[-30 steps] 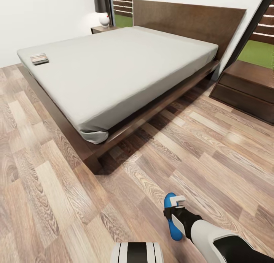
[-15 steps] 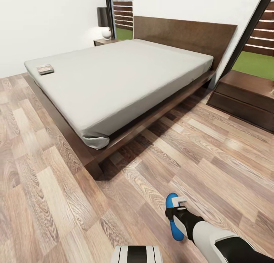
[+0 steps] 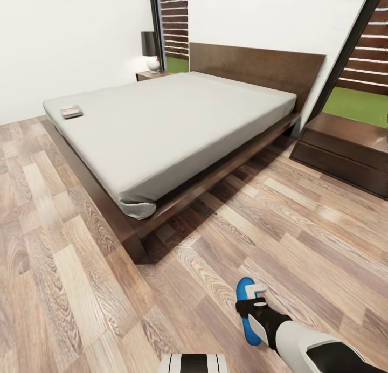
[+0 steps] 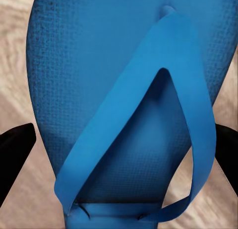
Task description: In the bedroom, move the book from the bed onto either nightstand, and place the two sandals side by side next to the bed.
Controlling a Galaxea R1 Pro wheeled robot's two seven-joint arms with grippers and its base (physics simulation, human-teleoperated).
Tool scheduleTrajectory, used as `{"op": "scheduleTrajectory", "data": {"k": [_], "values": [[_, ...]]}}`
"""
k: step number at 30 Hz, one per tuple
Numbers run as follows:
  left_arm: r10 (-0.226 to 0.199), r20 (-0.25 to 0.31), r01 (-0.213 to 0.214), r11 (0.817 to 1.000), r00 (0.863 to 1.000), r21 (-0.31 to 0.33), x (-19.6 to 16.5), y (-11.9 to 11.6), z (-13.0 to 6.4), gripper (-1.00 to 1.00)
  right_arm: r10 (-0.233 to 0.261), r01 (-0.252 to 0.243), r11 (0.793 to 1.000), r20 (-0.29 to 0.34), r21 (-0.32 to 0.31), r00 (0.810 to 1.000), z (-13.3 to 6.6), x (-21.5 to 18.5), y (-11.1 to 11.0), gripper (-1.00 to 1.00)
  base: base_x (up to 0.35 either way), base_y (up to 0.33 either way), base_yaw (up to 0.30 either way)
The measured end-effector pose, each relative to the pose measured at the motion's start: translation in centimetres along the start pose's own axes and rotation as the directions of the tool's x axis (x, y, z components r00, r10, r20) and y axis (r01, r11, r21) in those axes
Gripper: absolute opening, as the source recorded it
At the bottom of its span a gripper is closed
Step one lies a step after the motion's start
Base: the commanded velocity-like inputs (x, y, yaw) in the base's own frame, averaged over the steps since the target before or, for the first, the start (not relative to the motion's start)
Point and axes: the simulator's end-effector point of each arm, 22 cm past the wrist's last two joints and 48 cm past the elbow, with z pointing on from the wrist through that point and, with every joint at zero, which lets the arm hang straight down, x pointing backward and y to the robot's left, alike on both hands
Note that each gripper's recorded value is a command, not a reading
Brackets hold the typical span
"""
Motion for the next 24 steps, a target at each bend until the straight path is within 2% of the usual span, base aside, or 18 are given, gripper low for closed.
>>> {"op": "scheduleTrajectory", "data": {"k": [3, 11, 24], "values": [[-0.011, 0.006, 0.011, 1.0, 1.0, 0.024, -0.4, -0.5, -0.1, -1.0, 0.001, -0.001, 1.0, 0.01, 0.005, 1.0, -0.4, -0.4, -0.4, -1.0, 0.0, 0.0, 0.0], [-0.05, 0.016, 0.047, 0.99, 0.999, 0.135, -1.4, -2.5, -0.3, -1.0, 0.003, -0.004, 1.0, 0.04, 0.017, 0.999, -1.4, -1.8, -1.3, -1.0, 0.0, 0.0, 0.0], [-0.1, 0.04, 0.092, 0.982, 0.994, 0.166, -3.1, -2.5, -0.6, -1.0, 0.007, -0.01, 0.999, 0.089, 0.035, 0.996, -3.1, -4.1, -2.7, -1.0, 0.0, 0.0, 0.0]]}}
